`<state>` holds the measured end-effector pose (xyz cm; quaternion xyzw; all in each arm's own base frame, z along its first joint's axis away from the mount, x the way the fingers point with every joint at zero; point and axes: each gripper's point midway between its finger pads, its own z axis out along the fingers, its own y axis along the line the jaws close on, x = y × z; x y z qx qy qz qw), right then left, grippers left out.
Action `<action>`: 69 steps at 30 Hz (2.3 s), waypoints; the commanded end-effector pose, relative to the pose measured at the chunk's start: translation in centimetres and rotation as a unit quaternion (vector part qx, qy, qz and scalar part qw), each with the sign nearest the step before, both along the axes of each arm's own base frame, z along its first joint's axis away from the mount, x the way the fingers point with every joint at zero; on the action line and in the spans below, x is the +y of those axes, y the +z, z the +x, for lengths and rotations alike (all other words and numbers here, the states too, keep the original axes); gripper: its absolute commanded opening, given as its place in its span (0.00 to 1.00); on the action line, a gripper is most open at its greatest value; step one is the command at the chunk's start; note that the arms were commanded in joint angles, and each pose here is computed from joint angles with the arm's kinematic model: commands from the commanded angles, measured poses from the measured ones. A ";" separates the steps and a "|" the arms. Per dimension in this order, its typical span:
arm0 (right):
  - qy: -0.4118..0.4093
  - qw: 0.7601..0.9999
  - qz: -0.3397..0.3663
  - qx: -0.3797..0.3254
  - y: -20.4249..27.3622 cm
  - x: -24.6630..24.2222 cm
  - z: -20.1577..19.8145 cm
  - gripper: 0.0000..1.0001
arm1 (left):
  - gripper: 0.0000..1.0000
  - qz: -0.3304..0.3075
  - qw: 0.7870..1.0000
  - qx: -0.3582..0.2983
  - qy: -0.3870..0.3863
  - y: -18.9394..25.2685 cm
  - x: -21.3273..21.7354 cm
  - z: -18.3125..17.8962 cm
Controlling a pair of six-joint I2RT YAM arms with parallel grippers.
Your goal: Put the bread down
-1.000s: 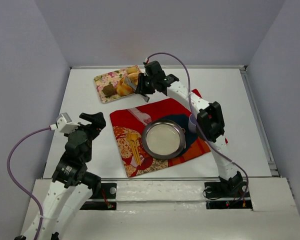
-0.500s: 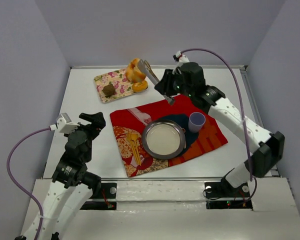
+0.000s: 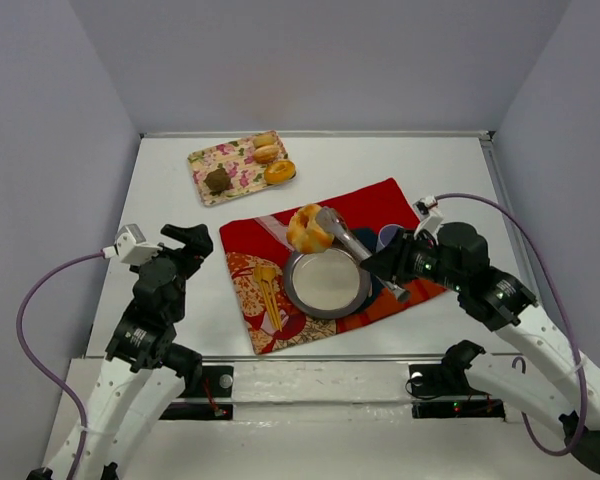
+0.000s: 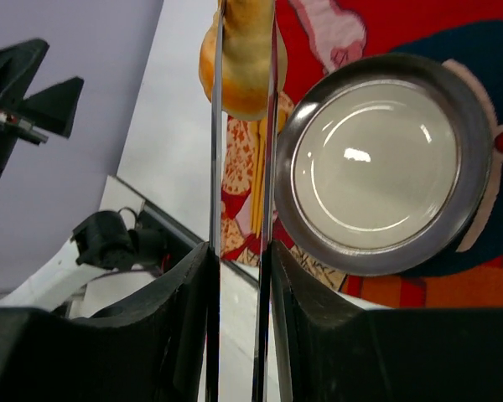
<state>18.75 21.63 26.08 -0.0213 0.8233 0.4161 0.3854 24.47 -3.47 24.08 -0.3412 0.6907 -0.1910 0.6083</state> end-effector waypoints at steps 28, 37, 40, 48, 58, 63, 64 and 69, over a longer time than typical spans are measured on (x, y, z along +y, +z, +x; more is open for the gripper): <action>-0.035 0.982 -0.120 0.142 -6.7 -1.6 -0.5 0.56 | 0.99 -0.001 1.000 -0.012 0.020 0.4 0.5 0.4; -0.101 0.976 -0.187 0.047 -2.8 -3.0 5.0 0.55 | 0.99 -0.002 1.000 -0.013 0.016 0.5 0.4 0.3; -0.108 0.973 -0.202 0.034 -2.3 -2.6 6.6 0.54 | 0.99 -0.003 1.000 -0.015 0.016 0.6 0.5 0.3; -0.088 0.983 -0.163 0.000 0.3 2.2 11.3 0.52 | 0.99 -0.003 1.000 -0.014 0.018 0.5 0.6 0.2; -0.104 0.987 -0.125 0.012 -0.6 9.4 20.8 0.52 | 0.99 -0.005 1.000 -0.017 0.012 0.6 0.3 0.2; -0.113 0.986 -0.118 0.035 -2.6 11.3 24.4 0.52 | 0.99 -0.006 1.000 -0.019 0.012 0.7 0.3 0.2; -0.120 0.985 -0.116 0.039 -2.9 11.2 25.2 0.52 | 0.99 -0.004 1.000 -0.018 0.012 0.6 0.3 0.2; -0.132 0.983 -0.118 0.048 -4.8 12.6 27.7 0.55 | 0.99 -0.006 1.000 -0.020 0.014 0.7 0.4 0.2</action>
